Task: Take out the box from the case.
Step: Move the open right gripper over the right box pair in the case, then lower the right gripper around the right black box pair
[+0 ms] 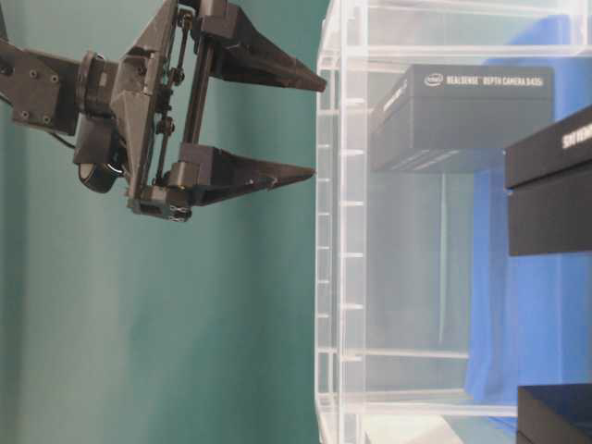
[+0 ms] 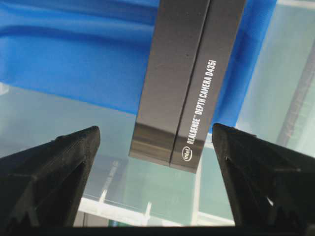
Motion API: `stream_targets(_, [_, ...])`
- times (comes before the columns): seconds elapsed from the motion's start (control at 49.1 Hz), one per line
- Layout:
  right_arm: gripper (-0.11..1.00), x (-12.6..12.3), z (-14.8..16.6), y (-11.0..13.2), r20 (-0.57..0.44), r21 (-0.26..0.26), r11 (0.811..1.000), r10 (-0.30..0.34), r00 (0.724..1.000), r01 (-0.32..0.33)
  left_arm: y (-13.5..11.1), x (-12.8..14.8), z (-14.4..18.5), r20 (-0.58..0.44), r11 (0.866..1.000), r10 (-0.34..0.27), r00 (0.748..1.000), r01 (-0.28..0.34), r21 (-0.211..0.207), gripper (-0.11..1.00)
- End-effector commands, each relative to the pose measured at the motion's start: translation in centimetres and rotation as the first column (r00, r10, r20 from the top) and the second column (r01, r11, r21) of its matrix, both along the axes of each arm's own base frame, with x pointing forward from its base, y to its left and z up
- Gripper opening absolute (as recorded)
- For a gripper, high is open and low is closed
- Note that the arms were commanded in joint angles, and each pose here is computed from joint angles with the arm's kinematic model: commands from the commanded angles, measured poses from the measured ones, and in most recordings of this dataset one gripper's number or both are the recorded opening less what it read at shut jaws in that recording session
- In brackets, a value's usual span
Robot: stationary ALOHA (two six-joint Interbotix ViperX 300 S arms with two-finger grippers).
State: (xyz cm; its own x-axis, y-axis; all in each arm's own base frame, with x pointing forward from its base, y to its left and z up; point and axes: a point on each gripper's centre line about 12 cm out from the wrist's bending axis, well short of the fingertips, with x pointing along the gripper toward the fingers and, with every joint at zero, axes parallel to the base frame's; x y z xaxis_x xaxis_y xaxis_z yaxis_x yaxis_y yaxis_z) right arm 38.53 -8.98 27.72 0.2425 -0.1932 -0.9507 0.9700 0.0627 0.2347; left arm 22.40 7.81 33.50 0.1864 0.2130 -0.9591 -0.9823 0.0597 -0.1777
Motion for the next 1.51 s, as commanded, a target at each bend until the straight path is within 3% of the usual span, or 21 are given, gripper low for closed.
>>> stream_targets(0.0, [0.91,0.34,1.15,0.03,0.038,-0.011,1.000,0.006,0.999,-0.006,-0.05,-0.11,0.57,0.021,1.000,-0.005,1.000,0.005,0.008,0.97])
stream_targets(1.486, [0.91,0.27,0.16,-0.70,0.005,-0.028,1.000,-0.004,1.000,0.004,-0.09,-0.35,0.58,0.024,1.000,-0.003,1.000,0.003,0.010,0.97])
